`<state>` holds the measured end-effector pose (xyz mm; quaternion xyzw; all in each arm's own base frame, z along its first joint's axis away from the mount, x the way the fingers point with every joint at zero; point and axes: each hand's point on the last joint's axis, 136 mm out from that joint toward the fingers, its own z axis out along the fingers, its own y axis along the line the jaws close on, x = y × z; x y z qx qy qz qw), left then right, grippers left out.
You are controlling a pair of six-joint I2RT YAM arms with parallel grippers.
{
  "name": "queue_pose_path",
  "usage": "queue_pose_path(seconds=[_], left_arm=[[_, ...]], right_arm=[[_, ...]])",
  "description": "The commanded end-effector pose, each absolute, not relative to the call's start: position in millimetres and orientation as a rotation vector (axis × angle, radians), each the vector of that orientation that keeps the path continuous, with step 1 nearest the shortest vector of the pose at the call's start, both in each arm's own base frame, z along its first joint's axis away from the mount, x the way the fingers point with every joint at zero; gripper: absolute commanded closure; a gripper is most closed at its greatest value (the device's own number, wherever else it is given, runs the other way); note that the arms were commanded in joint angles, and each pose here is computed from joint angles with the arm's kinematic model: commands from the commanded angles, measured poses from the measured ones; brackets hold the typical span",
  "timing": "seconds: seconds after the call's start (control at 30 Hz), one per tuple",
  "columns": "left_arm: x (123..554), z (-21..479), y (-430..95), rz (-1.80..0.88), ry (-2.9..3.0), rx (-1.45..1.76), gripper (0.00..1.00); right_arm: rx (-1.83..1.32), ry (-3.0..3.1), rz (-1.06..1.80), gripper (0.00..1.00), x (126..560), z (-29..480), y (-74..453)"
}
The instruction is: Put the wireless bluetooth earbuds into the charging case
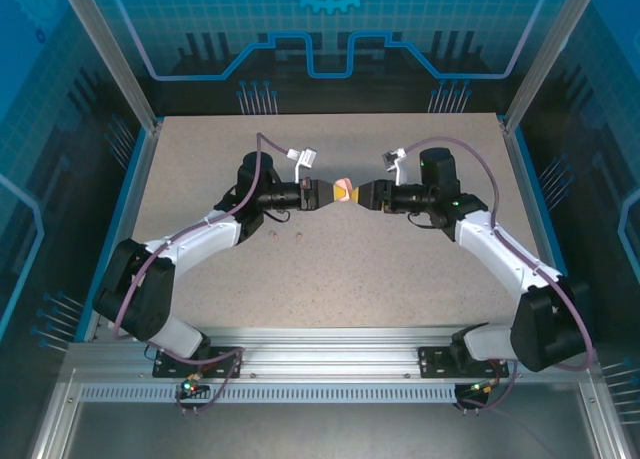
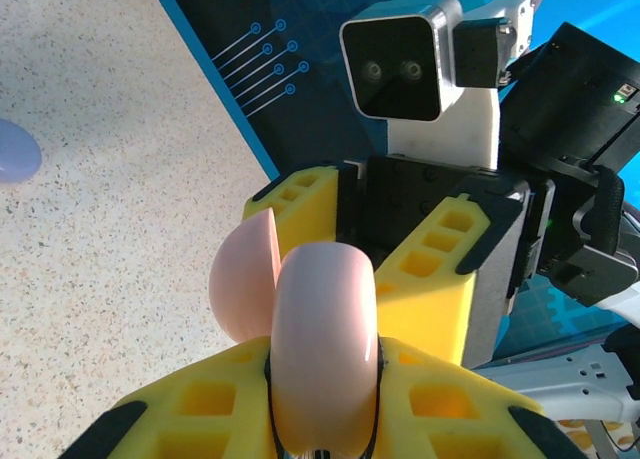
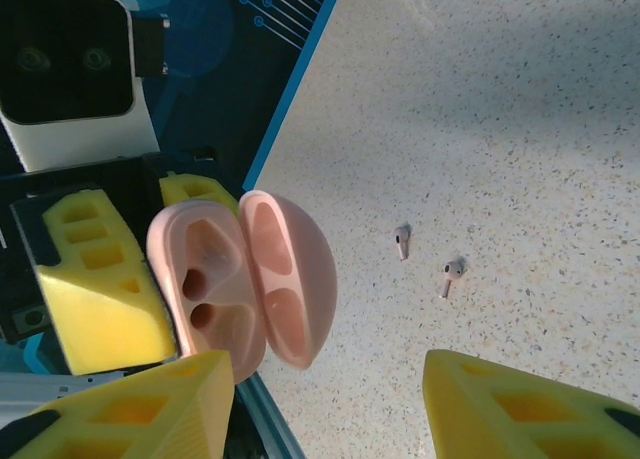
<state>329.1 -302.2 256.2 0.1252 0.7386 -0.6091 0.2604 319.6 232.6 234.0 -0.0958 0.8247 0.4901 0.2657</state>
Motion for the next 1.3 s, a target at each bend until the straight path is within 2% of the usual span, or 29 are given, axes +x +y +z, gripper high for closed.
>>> queue_pose_path(seconds=[0.0, 0.33, 0.73, 1.07, 1.1, 1.2, 1.23, 1.27], left_arm=[[333.9, 274.8, -304.0, -1.655, 1.929, 0.384, 1.00], [329.4, 269.2, -303.7, -1.671, 1.945, 0.388, 1.00], [328.3, 266.6, -304.8, -1.684, 1.946, 0.381, 1.00], [329.2, 257.1, -306.3, -1.679, 1.971, 0.359, 1.00], [330.5, 254.4, -306.3, -1.675, 1.979, 0.348, 0.94], [335.1, 249.7, -305.3, -1.658, 1.994, 0.317, 0.64], [336.7, 248.2, -304.9, -1.646, 2.001, 0.307, 0.51], [338.0, 248.3, -304.4, -1.634, 2.003, 0.300, 0.44]], right_arm=[[-0.304, 2.209, 1.343, 0.48, 323.1, 240.2, 243.1], [-0.252, 2.237, 1.320, 0.61, 333.6, 231.0, 242.8], [-0.277, 2.247, 1.339, 0.65, 336.8, 232.5, 254.9], [-0.303, 2.243, 1.341, 0.91, 337.9, 238.1, 258.2], [-0.306, 2.243, 1.336, 0.93, 337.8, 239.8, 257.7], [-0.306, 2.259, 1.295, 0.96, 338.1, 240.7, 254.3], [-0.305, 2.269, 1.271, 0.98, 338.3, 240.3, 252.3], [-0.309, 2.278, 1.248, 1.00, 338.0, 240.5, 250.3]])
